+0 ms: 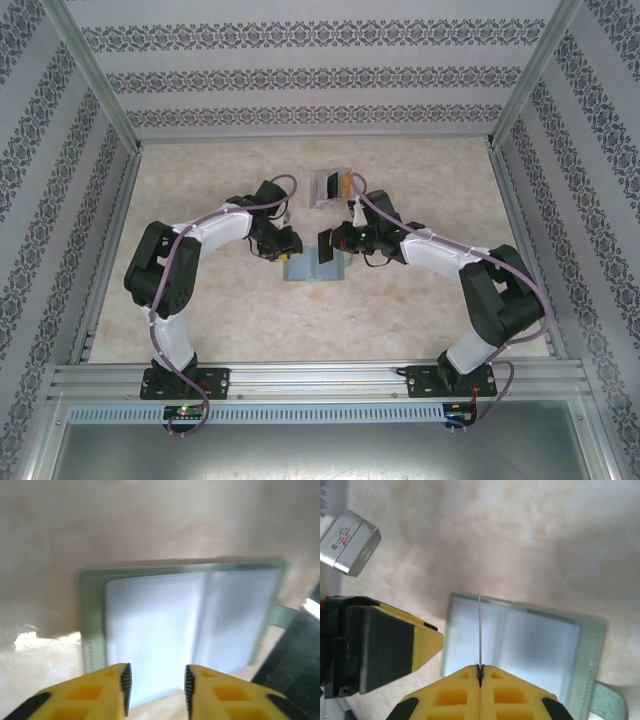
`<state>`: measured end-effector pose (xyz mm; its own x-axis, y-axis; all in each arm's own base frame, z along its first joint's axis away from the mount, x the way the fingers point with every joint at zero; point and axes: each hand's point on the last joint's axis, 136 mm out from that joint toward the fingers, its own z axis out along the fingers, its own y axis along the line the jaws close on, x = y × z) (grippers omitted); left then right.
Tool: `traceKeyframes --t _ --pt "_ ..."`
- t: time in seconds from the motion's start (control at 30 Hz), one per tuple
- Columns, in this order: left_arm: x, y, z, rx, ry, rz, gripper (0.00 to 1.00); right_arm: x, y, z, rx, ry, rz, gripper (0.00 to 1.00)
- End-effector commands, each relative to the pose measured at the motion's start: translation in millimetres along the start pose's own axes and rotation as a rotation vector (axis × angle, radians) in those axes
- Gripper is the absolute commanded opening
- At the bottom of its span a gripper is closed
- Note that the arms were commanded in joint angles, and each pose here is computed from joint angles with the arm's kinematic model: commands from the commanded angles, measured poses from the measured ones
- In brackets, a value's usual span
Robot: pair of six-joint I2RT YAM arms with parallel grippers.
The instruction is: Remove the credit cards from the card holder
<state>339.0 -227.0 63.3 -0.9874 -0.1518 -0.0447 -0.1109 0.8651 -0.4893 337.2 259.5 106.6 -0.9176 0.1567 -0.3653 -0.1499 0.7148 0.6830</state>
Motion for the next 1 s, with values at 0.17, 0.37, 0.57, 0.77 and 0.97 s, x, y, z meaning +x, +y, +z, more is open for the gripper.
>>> traceKeyframes --t 0.17,0.37,0.57,0.77,0.97 --pt "-16 -81 -75 0.406 -0.146 0.077 0.65 -31 67 -33 -0.347 -0.029 -0.054 0.00" --pt "-26 -108 -102 0.603 -0.167 0.095 0.77 -47 85 -52 -0.478 -0.038 -0.014 0.00" --pt "-35 -113 -109 0.664 -0.164 0.091 0.80 -56 96 -70 -0.579 -0.045 0.004 0.00" --pt "-41 -125 -119 0.728 -0.193 0.122 0.62 -62 97 -75 -0.607 -0.036 0.023 0.00" --pt "-42 -130 -126 0.760 -0.205 0.134 0.29 -64 97 -74 -0.628 -0.031 0.035 0.00"
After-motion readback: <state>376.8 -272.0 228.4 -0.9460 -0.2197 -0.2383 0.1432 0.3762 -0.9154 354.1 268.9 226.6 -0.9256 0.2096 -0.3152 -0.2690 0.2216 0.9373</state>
